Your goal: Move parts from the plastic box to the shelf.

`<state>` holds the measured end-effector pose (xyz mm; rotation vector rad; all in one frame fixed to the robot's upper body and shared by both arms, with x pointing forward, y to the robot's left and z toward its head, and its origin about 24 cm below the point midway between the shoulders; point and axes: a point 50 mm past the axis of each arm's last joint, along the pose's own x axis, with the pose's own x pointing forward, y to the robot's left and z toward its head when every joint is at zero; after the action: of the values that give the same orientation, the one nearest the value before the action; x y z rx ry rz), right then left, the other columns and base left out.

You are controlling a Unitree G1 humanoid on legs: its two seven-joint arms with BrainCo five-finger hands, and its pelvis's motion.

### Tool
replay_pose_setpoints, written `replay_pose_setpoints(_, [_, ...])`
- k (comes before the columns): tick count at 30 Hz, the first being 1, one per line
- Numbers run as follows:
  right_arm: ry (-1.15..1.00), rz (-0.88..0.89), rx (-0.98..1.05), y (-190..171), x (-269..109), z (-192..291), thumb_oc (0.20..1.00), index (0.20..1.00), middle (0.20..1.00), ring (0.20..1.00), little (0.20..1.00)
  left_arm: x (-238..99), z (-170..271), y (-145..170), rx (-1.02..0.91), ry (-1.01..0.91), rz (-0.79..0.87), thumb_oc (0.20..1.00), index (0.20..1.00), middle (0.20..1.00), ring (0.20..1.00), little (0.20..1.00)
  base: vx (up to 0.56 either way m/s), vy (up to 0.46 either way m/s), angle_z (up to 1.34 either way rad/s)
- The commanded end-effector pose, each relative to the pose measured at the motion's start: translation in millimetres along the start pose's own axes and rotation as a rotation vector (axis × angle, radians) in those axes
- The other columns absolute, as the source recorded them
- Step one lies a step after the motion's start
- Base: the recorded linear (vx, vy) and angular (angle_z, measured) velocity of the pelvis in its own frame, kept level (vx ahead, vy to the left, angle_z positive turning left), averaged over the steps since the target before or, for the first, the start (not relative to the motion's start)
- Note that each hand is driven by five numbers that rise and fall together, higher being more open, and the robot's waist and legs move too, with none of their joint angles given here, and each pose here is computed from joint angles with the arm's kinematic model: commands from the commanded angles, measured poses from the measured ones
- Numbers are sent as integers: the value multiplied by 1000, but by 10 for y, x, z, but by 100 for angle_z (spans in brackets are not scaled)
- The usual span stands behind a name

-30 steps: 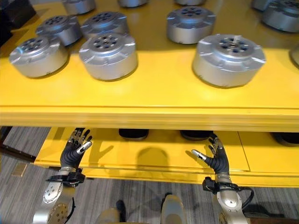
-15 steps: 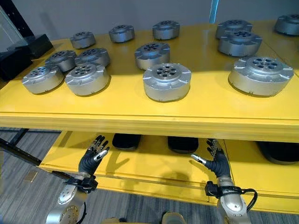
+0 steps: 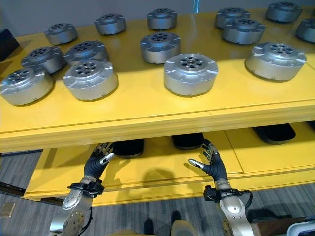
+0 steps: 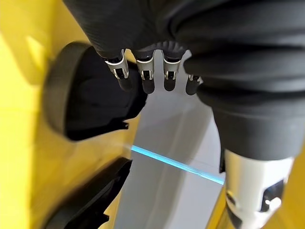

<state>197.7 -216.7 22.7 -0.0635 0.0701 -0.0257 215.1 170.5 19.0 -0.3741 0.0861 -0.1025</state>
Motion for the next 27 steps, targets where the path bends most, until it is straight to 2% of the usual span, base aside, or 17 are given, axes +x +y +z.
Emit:
replay_pose_setpoints(1, [-120,2,9,19,96,227,1000,1000,1000,1000,1000,58,227,-57,37,-108,-38,1000,1000,1000,1000,1000,-120,111,-43])
replay_pose_setpoints(9, [-160,39,36,136,171,318,1000,1000,1000,1000,1000,115,381,6,84,-148,-22,1000,1000,1000,1000,1000,-67,0,-90])
replay_pose_setpoints(17, [-139,54,42,217,220,284,1000,1000,1000,1000,1000,79,363,50,55,-136,9,1000,1000,1000,1000,1000,-5,-118,-38])
replay_pose_setpoints(22, [-142,37,19,113,128,309,1000,1000,1000,1000,1000,40,354,154,26,-131,64,1000,1000,1000,1000,1000,-42,-670,-115])
replay_pose_setpoints(27, [-133,-9,-6,-39,64,289,1000,1000,1000,1000,1000,-13,253,115,2,-88,38,1000,1000,1000,1000,1000,14,-470,-32])
